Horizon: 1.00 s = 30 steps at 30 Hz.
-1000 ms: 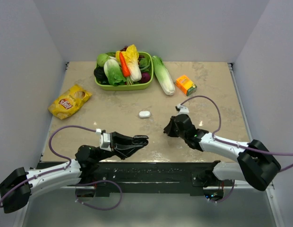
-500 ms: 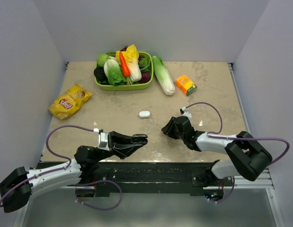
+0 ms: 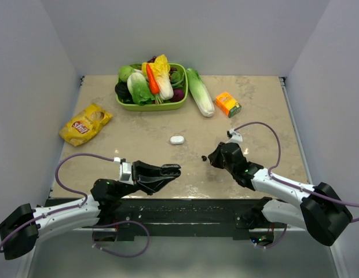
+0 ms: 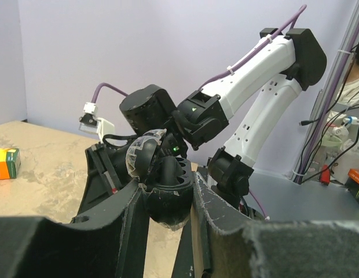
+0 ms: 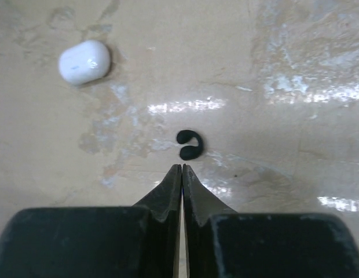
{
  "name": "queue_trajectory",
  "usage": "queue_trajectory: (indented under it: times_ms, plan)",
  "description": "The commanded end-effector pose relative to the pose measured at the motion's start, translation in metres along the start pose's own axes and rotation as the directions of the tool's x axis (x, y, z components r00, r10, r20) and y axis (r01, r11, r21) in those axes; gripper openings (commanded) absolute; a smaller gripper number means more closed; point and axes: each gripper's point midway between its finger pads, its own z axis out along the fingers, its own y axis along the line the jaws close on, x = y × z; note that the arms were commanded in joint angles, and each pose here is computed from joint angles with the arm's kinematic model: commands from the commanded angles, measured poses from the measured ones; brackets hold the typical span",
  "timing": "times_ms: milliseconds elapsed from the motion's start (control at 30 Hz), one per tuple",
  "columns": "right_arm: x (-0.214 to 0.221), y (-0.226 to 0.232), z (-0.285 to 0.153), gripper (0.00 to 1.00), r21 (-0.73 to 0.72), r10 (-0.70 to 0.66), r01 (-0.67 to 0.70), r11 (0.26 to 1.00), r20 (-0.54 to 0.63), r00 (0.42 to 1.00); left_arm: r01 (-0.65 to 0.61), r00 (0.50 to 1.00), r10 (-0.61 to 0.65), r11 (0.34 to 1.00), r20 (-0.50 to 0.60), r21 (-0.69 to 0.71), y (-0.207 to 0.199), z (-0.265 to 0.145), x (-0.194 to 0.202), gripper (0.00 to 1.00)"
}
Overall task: Insert the wireless bluetooth earbuds into the charging case
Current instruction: Adjust the earbud at the center of the board.
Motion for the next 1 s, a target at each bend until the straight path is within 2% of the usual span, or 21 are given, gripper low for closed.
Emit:
queue_trajectory:
  times_ms: [0, 100, 233, 367, 967]
  plan:
    - [-0.006, -0.025, 0.003, 0.00, 0.155, -0.147, 0.151, 0.976, -0.037, 0.988, 0.019, 0.999, -0.020, 1.000, -0.038, -0.021, 0.003, -0.024, 0.028, 0.00]
    - [-0.004, -0.026, 0.010, 0.00, 0.185, -0.197, 0.210, 0.960, -0.086, 0.977, 0.021, 0.999, -0.022, 0.999, -0.039, -0.028, 0.004, -0.024, 0.028, 0.00]
    - [0.005, -0.021, 0.020, 0.00, 0.157, -0.189, 0.206, 0.966, -0.113, 0.975, 0.024, 0.999, -0.025, 0.999, -0.040, -0.023, 0.003, -0.023, 0.028, 0.00]
    - [0.026, -0.023, 0.032, 0.00, 0.140, -0.191, 0.221, 0.965, -0.199, 0.961, 0.024, 0.999, -0.025, 1.000, -0.044, -0.020, 0.002, -0.022, 0.029, 0.00]
    - [0.045, 0.014, 0.054, 0.00, 0.002, -0.192, 0.200, 0.980, -0.263, 0.945, 0.017, 0.998, -0.019, 0.999, -0.059, -0.035, 0.005, -0.025, 0.034, 0.00]
